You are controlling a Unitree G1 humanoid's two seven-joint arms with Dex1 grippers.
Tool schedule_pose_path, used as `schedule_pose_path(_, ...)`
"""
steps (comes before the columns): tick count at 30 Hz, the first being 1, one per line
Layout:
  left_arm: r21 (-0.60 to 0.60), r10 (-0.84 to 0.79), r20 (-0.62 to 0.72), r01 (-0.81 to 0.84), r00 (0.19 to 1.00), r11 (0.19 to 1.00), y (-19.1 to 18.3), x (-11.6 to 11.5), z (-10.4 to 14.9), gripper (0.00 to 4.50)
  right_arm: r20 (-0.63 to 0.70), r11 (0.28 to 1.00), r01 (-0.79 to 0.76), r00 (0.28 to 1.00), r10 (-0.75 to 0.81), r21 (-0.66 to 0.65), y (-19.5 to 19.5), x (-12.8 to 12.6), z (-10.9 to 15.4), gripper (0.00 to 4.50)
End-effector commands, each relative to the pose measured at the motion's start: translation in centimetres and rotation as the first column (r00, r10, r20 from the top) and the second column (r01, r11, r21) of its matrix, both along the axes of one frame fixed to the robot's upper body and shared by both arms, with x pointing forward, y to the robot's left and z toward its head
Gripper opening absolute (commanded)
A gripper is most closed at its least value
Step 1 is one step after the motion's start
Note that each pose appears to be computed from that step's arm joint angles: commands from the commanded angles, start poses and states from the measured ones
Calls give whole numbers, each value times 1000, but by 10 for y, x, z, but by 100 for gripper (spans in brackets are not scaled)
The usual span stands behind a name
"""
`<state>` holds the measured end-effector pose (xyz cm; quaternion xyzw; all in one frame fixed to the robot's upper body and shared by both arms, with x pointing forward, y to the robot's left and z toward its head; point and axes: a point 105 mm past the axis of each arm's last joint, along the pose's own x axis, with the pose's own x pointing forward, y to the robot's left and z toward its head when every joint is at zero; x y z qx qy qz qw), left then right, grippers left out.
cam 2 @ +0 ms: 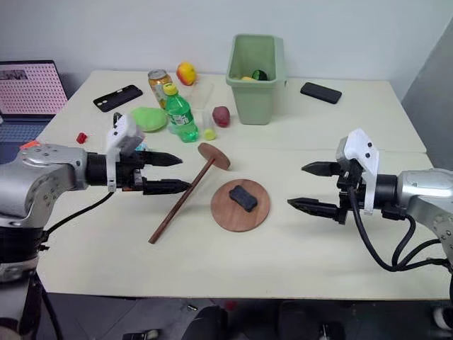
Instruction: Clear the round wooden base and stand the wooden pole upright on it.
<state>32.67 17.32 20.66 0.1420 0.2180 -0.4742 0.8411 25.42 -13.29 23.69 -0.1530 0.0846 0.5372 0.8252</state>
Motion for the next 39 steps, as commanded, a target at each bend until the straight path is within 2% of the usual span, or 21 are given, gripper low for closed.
schedule_pose_path(1, 92, 140, -46, -136, 989, 987, 8, 17, -3, 450, 20, 999, -35, 999, 36, -30, 6, -8, 10, 439)
schedule_pose_path(3, 128, 287, -107, -273, 952, 954, 15, 30, -7, 450, 16, 997, -60, 998, 61, -45, 9, -11, 10, 439)
schedule_pose_path(7, 190, 375, -117, -350, 920, 917, 12, 44, -14, 450, 10, 995, -84, 996, 85, -47, 13, -11, 12, 439)
schedule_pose_path(11, 164, 356, -94, -339, 930, 927, 3, 56, -6, 450, 57, 992, -108, 992, 111, -60, 19, -7, 14, 439)
schedule_pose_path(15, 162, 325, -44, -315, 945, 935, 6, 60, 5, 450, 55, 992, -81, 995, 86, -98, 27, 5, 0, 439)
schedule_pose_path(17, 175, 264, -6, -259, 965, 950, 7, 55, 12, 450, 30, 993, -64, 997, 67, -97, 32, 14, -12, 439)
schedule_pose_path(19, 203, 123, 47, -130, 991, 970, 3, 42, 20, 450, 27, 994, -38, 999, 41, -104, 38, 26, -23, 439)
schedule_pose_path(23, 241, -107, 79, 85, 991, 967, -4, 17, 25, 450, 20, 995, -13, 1000, 15, -96, 53, 44, -31, 439)
schedule_pose_path(26, 236, -347, 166, 304, 923, 923, -12, -5, 31, 450, -21, 996, 12, 1000, -14, -90, 71, 58, -39, 439)
schedule_pose_path(29, 237, -488, 200, 441, 850, 866, -10, -22, 30, 450, -46, 993, 37, 998, -43, -109, 84, 68, -49, 439)
schedule_pose_path(33, 288, -598, 214, 535, 773, 794, 0, -31, 21, 450, -70, 989, 62, 995, -72, -131, 96, 74, -59, 439)
schedule_pose_path(39, 291, -623, 217, 560, 751, 776, 4, -33, 19, 450, -79, 976, 121, 987, -137, -183, 107, 85, -73, 439)
